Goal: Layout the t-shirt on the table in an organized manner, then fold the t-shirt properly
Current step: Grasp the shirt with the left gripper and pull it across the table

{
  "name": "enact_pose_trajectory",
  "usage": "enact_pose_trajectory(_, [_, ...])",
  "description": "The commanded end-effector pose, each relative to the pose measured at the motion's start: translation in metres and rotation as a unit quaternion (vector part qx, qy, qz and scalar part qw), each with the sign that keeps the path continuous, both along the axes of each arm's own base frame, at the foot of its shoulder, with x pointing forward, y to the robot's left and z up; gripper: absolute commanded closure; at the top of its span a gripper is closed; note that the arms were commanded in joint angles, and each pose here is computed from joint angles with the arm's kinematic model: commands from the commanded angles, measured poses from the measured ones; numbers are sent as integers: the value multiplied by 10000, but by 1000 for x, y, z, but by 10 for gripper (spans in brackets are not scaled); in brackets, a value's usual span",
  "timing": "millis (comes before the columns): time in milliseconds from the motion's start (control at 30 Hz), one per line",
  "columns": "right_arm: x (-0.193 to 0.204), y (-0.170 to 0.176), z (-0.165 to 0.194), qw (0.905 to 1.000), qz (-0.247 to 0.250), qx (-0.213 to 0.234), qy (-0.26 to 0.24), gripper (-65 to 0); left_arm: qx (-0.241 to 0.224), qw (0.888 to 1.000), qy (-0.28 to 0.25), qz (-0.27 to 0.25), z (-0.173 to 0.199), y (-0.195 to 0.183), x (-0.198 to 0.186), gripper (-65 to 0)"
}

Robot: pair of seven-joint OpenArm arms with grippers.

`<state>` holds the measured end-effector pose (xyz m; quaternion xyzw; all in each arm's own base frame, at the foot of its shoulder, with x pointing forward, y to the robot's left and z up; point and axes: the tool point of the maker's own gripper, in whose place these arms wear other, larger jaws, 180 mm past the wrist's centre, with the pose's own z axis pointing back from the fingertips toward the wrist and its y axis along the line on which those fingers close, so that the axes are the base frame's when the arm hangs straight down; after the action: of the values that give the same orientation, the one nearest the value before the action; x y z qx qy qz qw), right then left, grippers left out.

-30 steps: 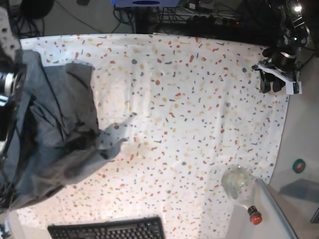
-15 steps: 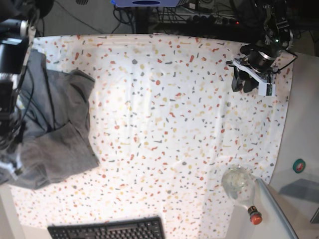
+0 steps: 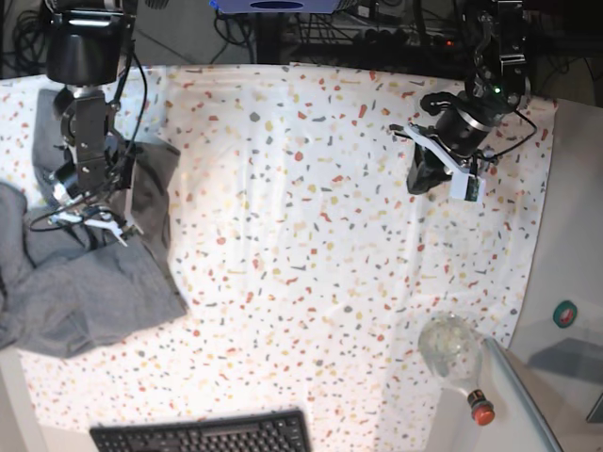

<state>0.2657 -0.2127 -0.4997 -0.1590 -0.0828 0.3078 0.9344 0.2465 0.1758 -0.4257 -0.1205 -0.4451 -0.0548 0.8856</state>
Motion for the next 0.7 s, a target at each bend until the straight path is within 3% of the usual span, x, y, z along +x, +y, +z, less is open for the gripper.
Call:
enact_pose_trajectory(0, [9, 27, -3, 9989, 253, 395, -83, 0, 66, 9995, -295, 118, 17, 14, 9, 0])
enact_pose_trajectory(200, [9, 122, -5, 9901, 1205, 716, 74, 0, 412, 9938, -510, 901, 35, 81, 8, 0])
enact_pose_trajectory(300, [18, 175, 7, 9788, 1891, 785, -30, 0, 683, 9882, -627, 1222, 49, 118, 6, 0])
enact_pose_trajectory(433, [52, 220, 48, 9601, 2607, 754, -671, 0, 906, 9849, -638, 1332, 56, 142, 3, 0])
enact_pose_trajectory(567, [98, 206, 133, 9515, 2266, 704, -1960, 0, 860, 9862, -516, 1315, 48, 138, -4, 0])
enact_pose_trajectory(667, [112, 135, 183, 9580, 1322, 259, -2532, 0, 693, 9926, -201, 981, 33, 105, -5, 0])
